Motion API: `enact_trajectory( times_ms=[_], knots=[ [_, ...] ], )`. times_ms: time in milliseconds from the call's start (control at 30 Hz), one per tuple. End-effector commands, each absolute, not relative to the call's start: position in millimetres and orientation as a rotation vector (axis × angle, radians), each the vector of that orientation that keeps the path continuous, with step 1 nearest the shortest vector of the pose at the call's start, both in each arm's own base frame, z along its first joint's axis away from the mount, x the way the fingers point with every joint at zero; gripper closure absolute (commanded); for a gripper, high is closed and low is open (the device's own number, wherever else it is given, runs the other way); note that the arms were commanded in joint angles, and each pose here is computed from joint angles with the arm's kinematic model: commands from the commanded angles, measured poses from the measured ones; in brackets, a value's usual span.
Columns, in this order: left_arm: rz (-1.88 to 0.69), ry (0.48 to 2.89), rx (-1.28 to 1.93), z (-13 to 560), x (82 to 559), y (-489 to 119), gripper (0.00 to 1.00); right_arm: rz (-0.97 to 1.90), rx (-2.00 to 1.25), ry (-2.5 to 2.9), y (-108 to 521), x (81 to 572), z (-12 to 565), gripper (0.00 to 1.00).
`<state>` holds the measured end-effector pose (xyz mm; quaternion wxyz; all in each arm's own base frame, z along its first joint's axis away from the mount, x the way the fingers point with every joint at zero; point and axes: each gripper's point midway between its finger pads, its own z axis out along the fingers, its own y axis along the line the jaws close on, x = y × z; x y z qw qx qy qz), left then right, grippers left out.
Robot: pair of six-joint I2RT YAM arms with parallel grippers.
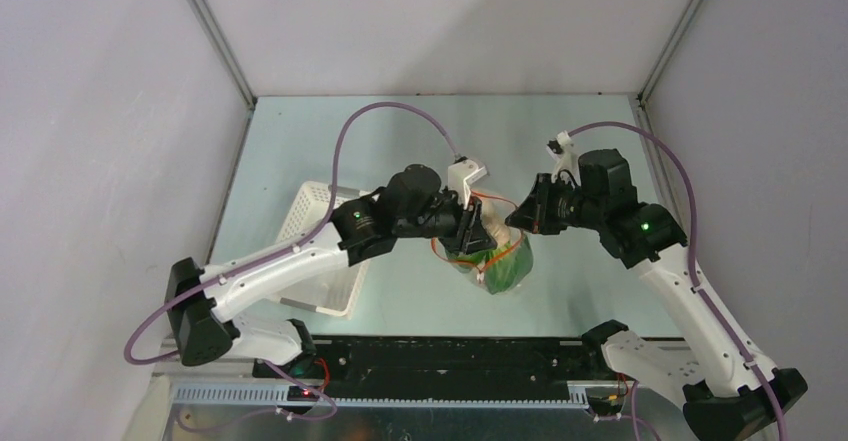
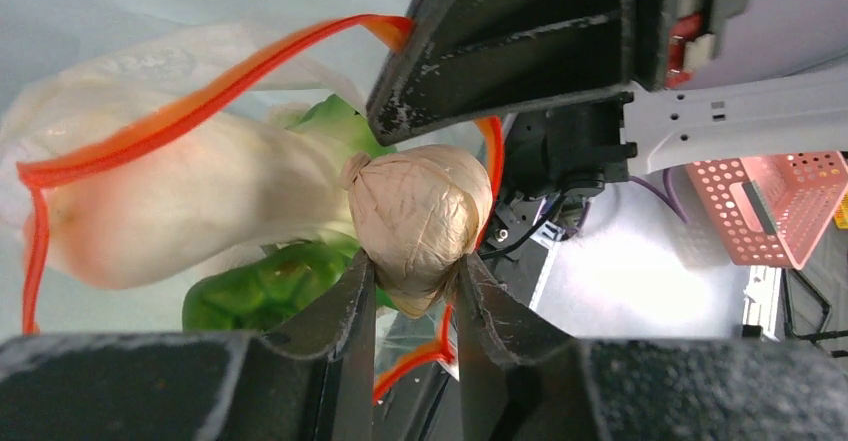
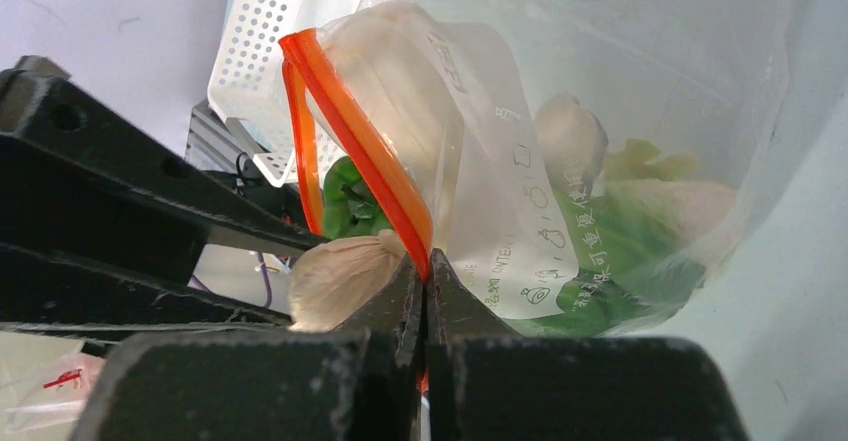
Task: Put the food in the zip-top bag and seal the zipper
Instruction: Place the fake vegetable in the zipper food storage bag.
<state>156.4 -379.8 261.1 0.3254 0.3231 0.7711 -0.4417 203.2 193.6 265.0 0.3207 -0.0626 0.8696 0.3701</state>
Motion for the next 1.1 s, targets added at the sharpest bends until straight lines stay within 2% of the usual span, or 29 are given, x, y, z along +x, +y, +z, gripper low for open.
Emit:
enact_trajectory(
  times_ms=[0,300,500,600,733,767,867,1067],
  knots=[
    [-1.107,2.063,0.852,259,161,-384,0.99,1.067,-0.186,2.2,200,198,290,1.0],
    [-1.123,2.162,0.822,247,155,-382,0.99,1.062,-0.184,2.18,195,195,294,1.0],
    [-1.204,2.139,0.965,249,133,-390,0.78,1.064,-0.175,2.176,195,196,295,1.0],
    [-1.15,2.159,0.988,244,132,-389,0.72,1.063,-0.171,2.175,194,196,296,1.0],
    [-1.101,2.176,0.966,246,137,-387,0.56,1.064,-0.168,2.166,194,196,298,1.0],
    [-1.108,2.171,0.97,247,136,-387,0.49,1.064,-0.168,2.165,194,196,298,1.0],
    [-1.13,2.147,0.972,256,134,-387,0.38,1.063,-0.165,2.167,193,196,298,1.0],
    [-1.156,2.097,0.972,272,130,-382,0.23,1.055,-0.158,2.166,192,197,298,1.0]
  ],
)
